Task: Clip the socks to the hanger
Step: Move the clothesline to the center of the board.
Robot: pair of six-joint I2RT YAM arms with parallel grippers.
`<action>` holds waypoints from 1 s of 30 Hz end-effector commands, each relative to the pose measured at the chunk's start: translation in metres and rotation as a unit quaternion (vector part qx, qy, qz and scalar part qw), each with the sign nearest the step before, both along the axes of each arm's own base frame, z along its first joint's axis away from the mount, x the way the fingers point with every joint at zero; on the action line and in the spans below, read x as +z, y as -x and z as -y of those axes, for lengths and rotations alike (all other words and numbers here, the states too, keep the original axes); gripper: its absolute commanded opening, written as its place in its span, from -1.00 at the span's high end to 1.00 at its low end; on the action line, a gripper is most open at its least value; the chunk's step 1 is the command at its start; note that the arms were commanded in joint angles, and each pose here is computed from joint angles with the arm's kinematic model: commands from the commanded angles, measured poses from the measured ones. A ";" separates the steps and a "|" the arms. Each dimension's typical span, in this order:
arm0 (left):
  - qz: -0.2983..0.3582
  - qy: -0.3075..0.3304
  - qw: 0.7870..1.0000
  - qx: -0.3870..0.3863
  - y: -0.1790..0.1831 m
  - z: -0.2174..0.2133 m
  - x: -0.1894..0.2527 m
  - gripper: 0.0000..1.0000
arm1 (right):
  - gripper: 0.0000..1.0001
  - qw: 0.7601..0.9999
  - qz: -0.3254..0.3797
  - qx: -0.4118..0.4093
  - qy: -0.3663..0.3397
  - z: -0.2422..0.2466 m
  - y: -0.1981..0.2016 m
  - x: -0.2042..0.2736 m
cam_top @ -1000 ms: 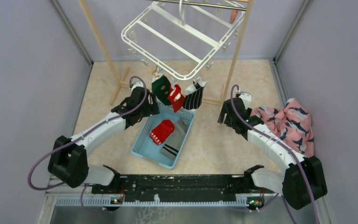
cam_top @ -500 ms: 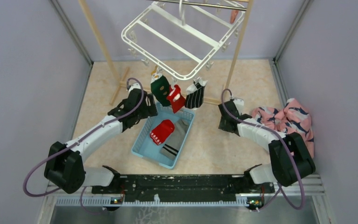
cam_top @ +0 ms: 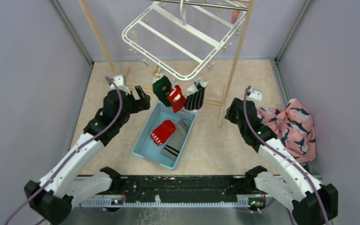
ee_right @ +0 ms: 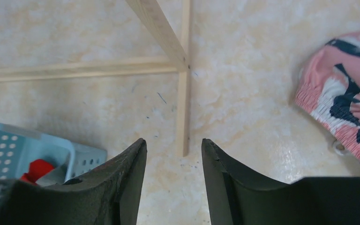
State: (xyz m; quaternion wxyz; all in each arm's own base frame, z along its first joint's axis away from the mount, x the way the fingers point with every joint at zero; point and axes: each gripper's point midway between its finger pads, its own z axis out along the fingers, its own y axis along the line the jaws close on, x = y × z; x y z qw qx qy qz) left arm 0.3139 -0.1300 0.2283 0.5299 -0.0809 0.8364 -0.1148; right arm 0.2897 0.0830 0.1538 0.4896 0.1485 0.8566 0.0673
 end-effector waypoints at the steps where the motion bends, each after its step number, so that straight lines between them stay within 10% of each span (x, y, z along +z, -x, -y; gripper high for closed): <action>1: 0.160 0.050 0.982 -0.091 0.014 0.018 0.095 -0.97 | 0.03 0.994 0.093 0.046 -0.018 -0.010 -0.001 0.069; 6: 0.165 0.028 0.982 -0.082 0.011 0.012 0.098 -0.94 | -0.02 0.990 0.097 0.101 -0.027 -0.032 -0.009 0.079; 15: -0.095 -0.001 0.995 0.000 -0.008 0.012 -0.059 -0.93 | -0.46 1.000 -0.022 0.009 0.018 -0.016 -0.031 0.005; 30: -0.167 0.022 0.986 0.010 0.025 0.008 -0.132 -0.67 | 0.03 0.985 -0.161 -0.005 0.068 -0.022 -0.048 -0.123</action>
